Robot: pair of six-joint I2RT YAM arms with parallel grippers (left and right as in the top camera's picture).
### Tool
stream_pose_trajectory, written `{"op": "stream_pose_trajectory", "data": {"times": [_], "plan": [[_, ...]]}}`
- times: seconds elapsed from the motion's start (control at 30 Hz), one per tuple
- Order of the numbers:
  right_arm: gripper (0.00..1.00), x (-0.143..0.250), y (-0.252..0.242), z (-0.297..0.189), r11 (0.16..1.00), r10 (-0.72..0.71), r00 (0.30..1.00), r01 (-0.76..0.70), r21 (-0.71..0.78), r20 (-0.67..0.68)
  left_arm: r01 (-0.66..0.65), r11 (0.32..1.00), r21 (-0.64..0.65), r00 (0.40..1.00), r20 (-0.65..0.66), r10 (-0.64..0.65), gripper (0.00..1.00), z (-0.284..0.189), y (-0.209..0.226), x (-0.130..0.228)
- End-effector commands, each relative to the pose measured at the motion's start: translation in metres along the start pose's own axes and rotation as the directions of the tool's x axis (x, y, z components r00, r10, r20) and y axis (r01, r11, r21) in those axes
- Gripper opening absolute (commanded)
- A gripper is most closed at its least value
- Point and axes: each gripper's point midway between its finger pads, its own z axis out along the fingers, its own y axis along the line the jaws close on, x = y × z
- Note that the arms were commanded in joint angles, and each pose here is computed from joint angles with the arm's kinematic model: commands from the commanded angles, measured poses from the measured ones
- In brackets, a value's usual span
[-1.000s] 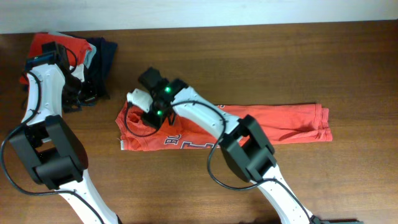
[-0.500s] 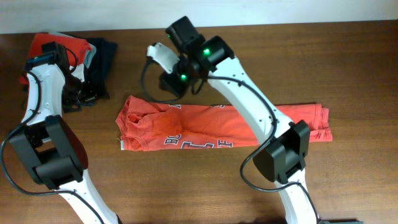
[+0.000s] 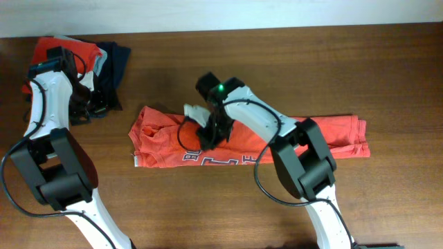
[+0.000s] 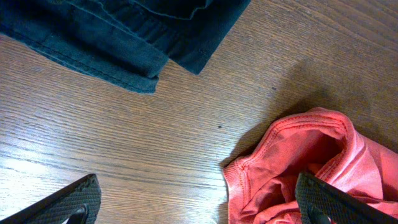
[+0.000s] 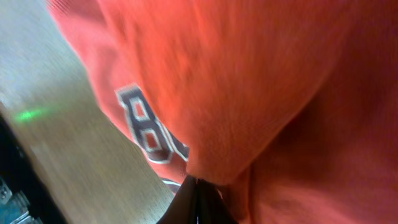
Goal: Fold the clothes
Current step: 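Release the shirt and lift the right gripper away to the right, then lower the right gripper and grasp the strip's right end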
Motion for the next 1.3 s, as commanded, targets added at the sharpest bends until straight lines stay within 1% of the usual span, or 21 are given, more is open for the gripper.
{"op": "stream_pose_trajectory", "data": {"times": [0.0,0.13,0.27,0.33,0.4,0.47,0.53,0.6,0.63,0.73,0.77,0.87,0.93,0.97,1.03,1.17,1.27], "plan": [[0.04,-0.006,0.002,-0.013,0.999,0.006,0.999,-0.005,-0.036,0.042,0.002,1.0,0.001,0.998,0.058,-0.002,0.99,-0.021,-0.003,-0.008],[0.04,-0.019,-0.005,-0.06,0.999,0.032,0.993,-0.029,-0.028,0.117,0.002,1.0,0.001,0.998,0.058,-0.002,0.99,-0.021,-0.003,-0.008],[0.04,-0.017,-0.022,-0.128,0.995,0.102,0.978,-0.103,-0.004,0.183,0.002,1.0,0.001,0.998,0.058,-0.002,0.99,-0.021,-0.003,-0.008],[0.04,-0.001,-0.038,-0.158,0.984,0.164,0.969,-0.173,0.033,0.184,0.002,1.0,0.001,0.998,0.058,-0.002,0.99,-0.021,-0.003,-0.008],[0.05,0.027,-0.062,-0.186,0.959,0.254,0.953,-0.271,0.085,0.163,0.002,1.0,0.001,0.998,0.058,-0.002,0.99,-0.021,-0.003,-0.008],[0.13,0.058,-0.084,-0.207,0.924,0.35,0.926,-0.366,0.112,0.14,0.002,1.0,0.001,0.998,0.058,-0.002,1.0,-0.021,-0.003,-0.008],[0.24,0.09,-0.112,-0.224,0.867,0.469,0.871,-0.486,0.113,0.146,0.002,1.0,0.001,0.998,0.058,-0.002,0.99,-0.021,-0.003,-0.008],[0.32,0.114,-0.139,-0.237,0.797,0.569,0.804,-0.59,0.126,0.172,0.002,1.0,0.001,0.998,0.058,-0.002,0.99,-0.021,-0.003,-0.008],[0.37,0.129,-0.151,-0.243,0.766,0.606,0.775,-0.629,0.13,0.181,0.002,1.0,0.001,0.998,0.058,-0.002,0.99,-0.021,-0.003,-0.008],[0.58,0.176,-0.186,-0.259,0.673,0.701,0.682,-0.729,0.125,0.207,0.002,1.0,0.001,0.998,0.058,-0.002,1.0,-0.021,-0.003,-0.008],[0.62,0.191,-0.194,-0.263,0.643,0.729,0.65,-0.758,0.111,0.217,0.002,1.0,0.001,0.998,0.058,-0.002,0.99,-0.021,-0.003,-0.008],[0.69,0.237,-0.217,-0.275,0.55,0.801,0.548,-0.832,0.065,0.242,0.002,1.0,0.001,0.998,0.058,-0.002,0.99,-0.021,-0.003,-0.008],[0.79,0.267,-0.227,-0.278,0.486,0.843,0.478,-0.873,0.03,0.247,0.002,1.0,0.001,0.998,0.058,-0.002,0.99,-0.021,-0.003,-0.008],[0.81,0.282,-0.23,-0.278,0.454,0.863,0.442,-0.891,0.011,0.242,0.002,1.0,0.001,0.998,0.058,-0.002,0.99,-0.021,-0.003,-0.008],[0.82,0.311,-0.234,-0.274,0.386,0.902,0.371,-0.922,-0.029,0.222,0.002,1.0,0.001,0.998,0.058,-0.002,0.99,-0.021,-0.003,-0.008],[0.82,0.351,-0.235,-0.249,0.315,0.941,0.299,-0.944,-0.093,0.157,0.002,1.0,0.001,0.998,0.058,-0.002,0.99,-0.021,-0.003,-0.008],[0.82,0.358,-0.244,-0.227,0.284,0.953,0.256,-0.943,-0.176,0.164,0.002,1.0,0.001,0.998,0.058,-0.002,0.99,-0.021,-0.003,-0.008]]}}
